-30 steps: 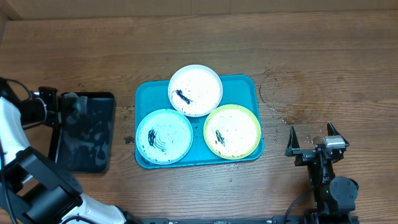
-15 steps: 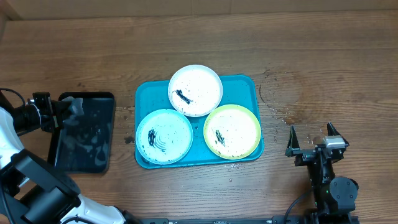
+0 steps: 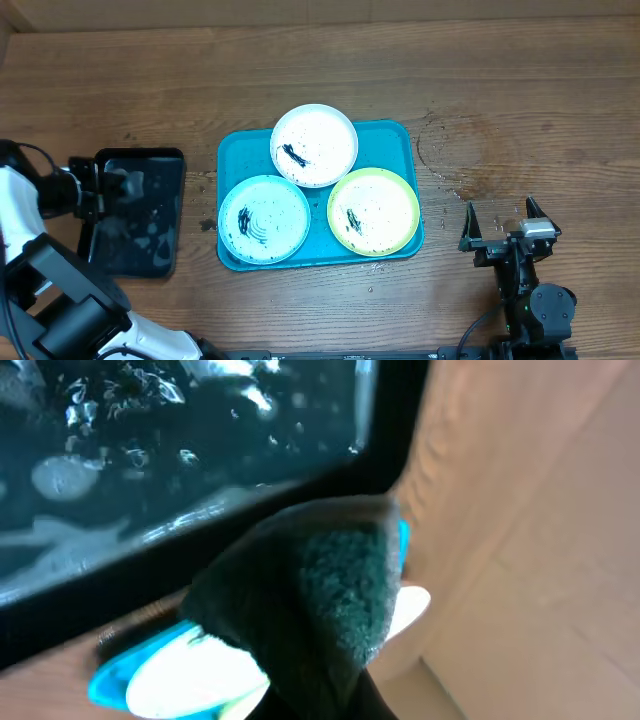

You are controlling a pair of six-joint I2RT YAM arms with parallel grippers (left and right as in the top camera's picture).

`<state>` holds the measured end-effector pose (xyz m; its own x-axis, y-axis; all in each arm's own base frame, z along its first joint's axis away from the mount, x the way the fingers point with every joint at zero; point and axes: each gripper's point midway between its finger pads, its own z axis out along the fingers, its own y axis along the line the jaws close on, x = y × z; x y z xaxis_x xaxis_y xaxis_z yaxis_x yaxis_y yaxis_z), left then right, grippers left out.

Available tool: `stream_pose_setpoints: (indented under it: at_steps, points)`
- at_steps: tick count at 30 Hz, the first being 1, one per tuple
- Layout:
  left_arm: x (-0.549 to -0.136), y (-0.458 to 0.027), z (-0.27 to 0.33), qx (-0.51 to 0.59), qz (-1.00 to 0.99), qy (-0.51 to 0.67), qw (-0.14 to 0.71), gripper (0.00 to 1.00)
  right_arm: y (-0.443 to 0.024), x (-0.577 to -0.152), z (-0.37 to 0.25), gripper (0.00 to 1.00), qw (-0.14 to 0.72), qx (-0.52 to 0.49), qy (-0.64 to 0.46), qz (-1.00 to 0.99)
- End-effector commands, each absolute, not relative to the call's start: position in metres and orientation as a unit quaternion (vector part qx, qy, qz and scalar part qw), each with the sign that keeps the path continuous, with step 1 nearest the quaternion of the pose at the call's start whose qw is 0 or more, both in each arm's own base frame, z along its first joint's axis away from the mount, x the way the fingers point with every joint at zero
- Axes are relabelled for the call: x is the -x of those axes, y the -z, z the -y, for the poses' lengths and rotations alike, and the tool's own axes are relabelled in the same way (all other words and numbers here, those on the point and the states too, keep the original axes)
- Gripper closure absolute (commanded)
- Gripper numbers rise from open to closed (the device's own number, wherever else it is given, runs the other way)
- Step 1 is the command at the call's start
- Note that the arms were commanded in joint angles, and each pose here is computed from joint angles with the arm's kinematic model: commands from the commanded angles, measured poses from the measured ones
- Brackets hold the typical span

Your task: Clean dirty plates on tray and stack at the side

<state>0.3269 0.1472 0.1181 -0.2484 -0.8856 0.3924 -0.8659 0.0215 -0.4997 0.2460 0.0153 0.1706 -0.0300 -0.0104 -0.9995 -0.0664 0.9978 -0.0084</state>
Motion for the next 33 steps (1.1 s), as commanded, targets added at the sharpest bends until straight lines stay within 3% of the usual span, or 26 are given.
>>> stream_pose_setpoints:
  at_steps: [1,7,12,17,23,33]
  points:
    - [-0.314,-0.087,-0.14,0.632,-0.703,0.325,-0.025,0.96,-0.169,-0.246,-0.016,0.0,0.697,0.028,-0.021,-0.716]
    - [-0.328,-0.116,-0.143,0.611,-0.7,0.37,-0.002,0.96,-0.169,-0.246,-0.016,0.0,0.697,0.028,-0.021,-0.716]
    - [-0.331,-0.146,-0.152,0.589,-0.733,0.339,0.022,0.96,-0.169,-0.246,-0.016,0.0,0.697,0.028,-0.021,-0.716]
    - [-0.322,-0.104,-0.162,0.638,-0.732,0.238,-0.003,0.96,-0.169,-0.246,-0.016,0.0,0.697,0.028,-0.021,-0.716]
    - [-0.313,-0.064,-0.148,0.637,-0.731,0.239,-0.037,0.96,-0.169,-0.246,-0.016,0.0,0.697,0.028,-0.021,-0.716]
    - [-0.316,-0.129,-0.18,0.622,-0.765,0.166,0.026,0.96,-0.169,-0.246,-0.016,0.0,0.697,0.028,-0.021,-0.716]
